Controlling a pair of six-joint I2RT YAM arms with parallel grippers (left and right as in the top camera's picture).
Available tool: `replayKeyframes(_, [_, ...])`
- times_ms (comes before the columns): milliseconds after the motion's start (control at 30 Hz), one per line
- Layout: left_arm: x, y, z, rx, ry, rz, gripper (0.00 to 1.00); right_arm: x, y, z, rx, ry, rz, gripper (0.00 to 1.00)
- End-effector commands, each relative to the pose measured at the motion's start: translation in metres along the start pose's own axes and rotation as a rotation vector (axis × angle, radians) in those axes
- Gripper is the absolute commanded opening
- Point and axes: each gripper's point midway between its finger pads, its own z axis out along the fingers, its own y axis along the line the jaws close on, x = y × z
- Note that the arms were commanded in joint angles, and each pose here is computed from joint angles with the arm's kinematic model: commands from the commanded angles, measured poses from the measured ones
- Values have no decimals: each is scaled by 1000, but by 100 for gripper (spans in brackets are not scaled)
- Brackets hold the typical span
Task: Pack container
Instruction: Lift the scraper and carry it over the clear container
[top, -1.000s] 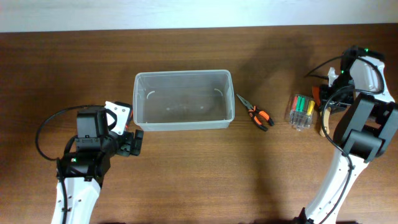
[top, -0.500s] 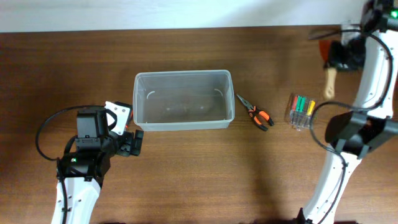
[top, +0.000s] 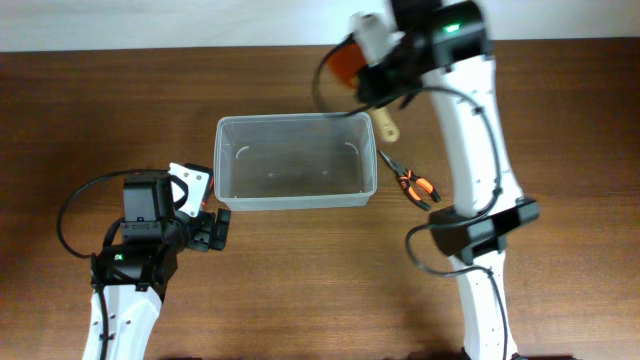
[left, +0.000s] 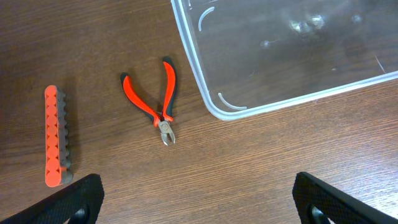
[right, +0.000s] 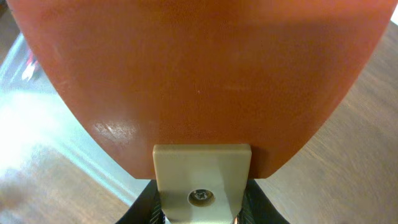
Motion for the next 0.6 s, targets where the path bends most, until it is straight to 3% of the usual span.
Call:
replayKeyframes(0, [-8,-2,-3,12,-20,-9,99,-7,16,-14,47,-26,-116,4])
replayKeyframes(133, [-8,-2,-3,12,-20,-9,99,-9,37,-6,22,-12,-174,4])
replayKeyframes(300, [-8,-2,-3,12,-21,-9,99,-2,51,21,16,65,-381,5])
replayKeyframes(567, [-8,-2,-3,12,-20,-9,99,14,47,66,9,166,-437,5])
